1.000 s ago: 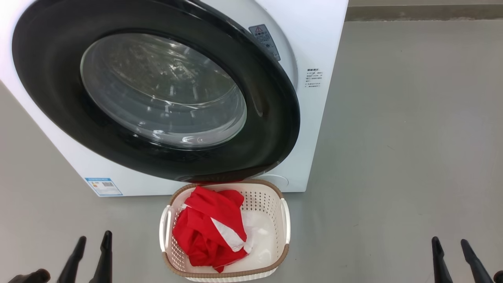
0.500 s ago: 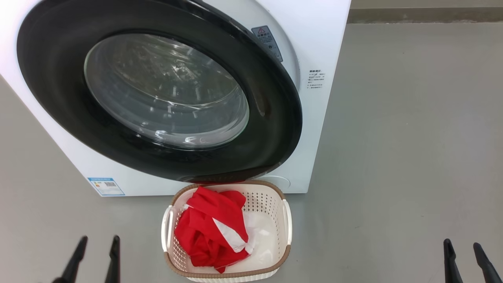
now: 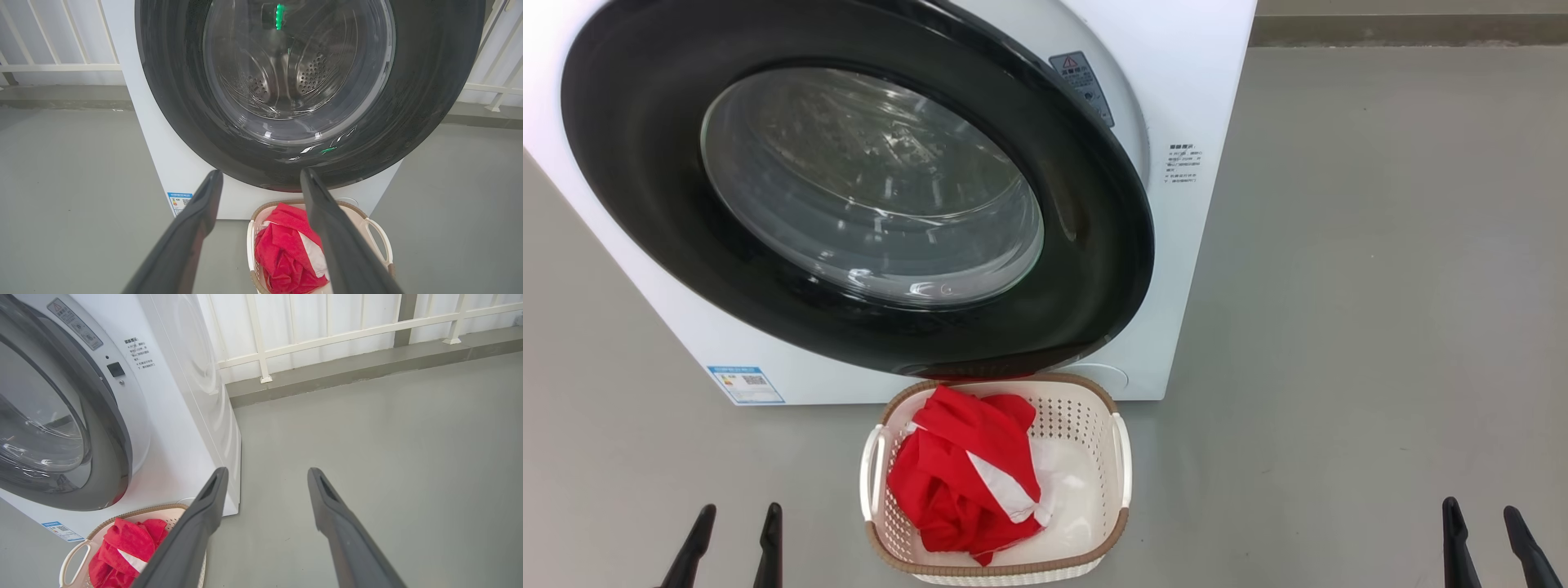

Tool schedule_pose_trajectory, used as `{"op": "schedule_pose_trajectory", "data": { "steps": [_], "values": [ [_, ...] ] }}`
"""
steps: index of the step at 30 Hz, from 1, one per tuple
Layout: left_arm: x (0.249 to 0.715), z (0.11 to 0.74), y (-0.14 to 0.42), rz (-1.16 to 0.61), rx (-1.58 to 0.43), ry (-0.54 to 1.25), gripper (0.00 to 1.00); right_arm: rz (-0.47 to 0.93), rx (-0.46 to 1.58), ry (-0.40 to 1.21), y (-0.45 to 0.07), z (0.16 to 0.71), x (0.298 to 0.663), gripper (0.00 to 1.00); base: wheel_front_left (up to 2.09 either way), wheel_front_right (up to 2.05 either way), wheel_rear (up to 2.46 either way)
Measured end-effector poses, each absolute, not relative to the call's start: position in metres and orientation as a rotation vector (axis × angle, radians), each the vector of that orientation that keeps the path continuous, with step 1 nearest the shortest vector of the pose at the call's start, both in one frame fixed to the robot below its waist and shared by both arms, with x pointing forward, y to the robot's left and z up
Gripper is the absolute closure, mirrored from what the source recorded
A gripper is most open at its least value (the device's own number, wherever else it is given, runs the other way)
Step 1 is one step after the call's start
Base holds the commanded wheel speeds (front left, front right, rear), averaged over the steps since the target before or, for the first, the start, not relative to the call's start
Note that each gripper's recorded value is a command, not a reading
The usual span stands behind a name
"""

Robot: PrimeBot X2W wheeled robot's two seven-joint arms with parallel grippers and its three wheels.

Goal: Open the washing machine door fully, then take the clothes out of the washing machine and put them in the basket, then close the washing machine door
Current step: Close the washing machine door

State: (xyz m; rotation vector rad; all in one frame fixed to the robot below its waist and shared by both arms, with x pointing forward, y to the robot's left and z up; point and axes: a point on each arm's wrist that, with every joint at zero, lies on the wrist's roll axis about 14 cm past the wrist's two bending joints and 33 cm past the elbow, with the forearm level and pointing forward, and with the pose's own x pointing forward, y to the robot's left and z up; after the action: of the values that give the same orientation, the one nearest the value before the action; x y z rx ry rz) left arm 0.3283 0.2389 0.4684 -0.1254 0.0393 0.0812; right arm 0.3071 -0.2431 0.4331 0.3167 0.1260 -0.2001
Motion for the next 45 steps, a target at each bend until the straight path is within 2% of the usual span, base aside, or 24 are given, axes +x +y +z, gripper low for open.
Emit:
{"op": "schedule_pose_trajectory", "data": {
  "steps": [6, 7, 8, 10, 11, 15, 23, 32, 45],
  "values": [
    [0.328, 0.470, 0.239, 0.082, -0.125, 0.034, 0.00, -0.194, 0.318, 0.126, -0.241, 0.433, 0.308, 0.00, 0.00, 0.00, 0.00],
    [0.328, 0.470, 0.239, 0.083, -0.126, 0.032, 0.00, -0.187, 0.319, 0.128, -0.239, 0.433, 0.309, 0.12, 0.00, 0.00, 0.00],
    [0.328, 0.471, 0.239, 0.083, -0.128, 0.031, 0.00, -0.177, 0.321, 0.130, -0.236, 0.433, 0.310, 0.45, 0.00, 0.00, 0.00],
    [0.327, 0.471, 0.238, 0.085, -0.130, 0.030, 0.00, -0.155, 0.324, 0.135, -0.228, 0.432, 0.312, 0.89, 0.00, 0.00, 0.00],
    [0.326, 0.471, 0.238, 0.086, -0.131, 0.030, 0.00, -0.141, 0.326, 0.138, -0.224, 0.432, 0.313, 1.00, 0.00, 0.00, 0.00],
    [0.325, 0.470, 0.235, 0.092, -0.145, 0.029, 0.00, -0.059, 0.332, 0.150, -0.199, 0.431, 0.324, 1.00, 0.00, 0.00, 0.00],
    [0.320, 0.468, 0.234, 0.114, -0.167, 0.032, 0.00, 0.143, 0.364, 0.033, -0.136, 0.473, 0.388, 1.00, 0.00, 0.00, 0.00],
    [0.322, 0.476, 0.237, 0.144, -0.181, 0.007, 0.00, 0.341, 0.387, -0.019, -0.067, 0.501, 0.433, 1.00, 0.00, 0.00, 0.00],
    [0.338, 0.475, 0.242, 0.174, -0.181, 0.011, 0.00, 0.476, 0.378, -0.029, -0.017, 0.508, 0.489, 1.00, 0.00, 0.00, 0.00]
  ]
}}
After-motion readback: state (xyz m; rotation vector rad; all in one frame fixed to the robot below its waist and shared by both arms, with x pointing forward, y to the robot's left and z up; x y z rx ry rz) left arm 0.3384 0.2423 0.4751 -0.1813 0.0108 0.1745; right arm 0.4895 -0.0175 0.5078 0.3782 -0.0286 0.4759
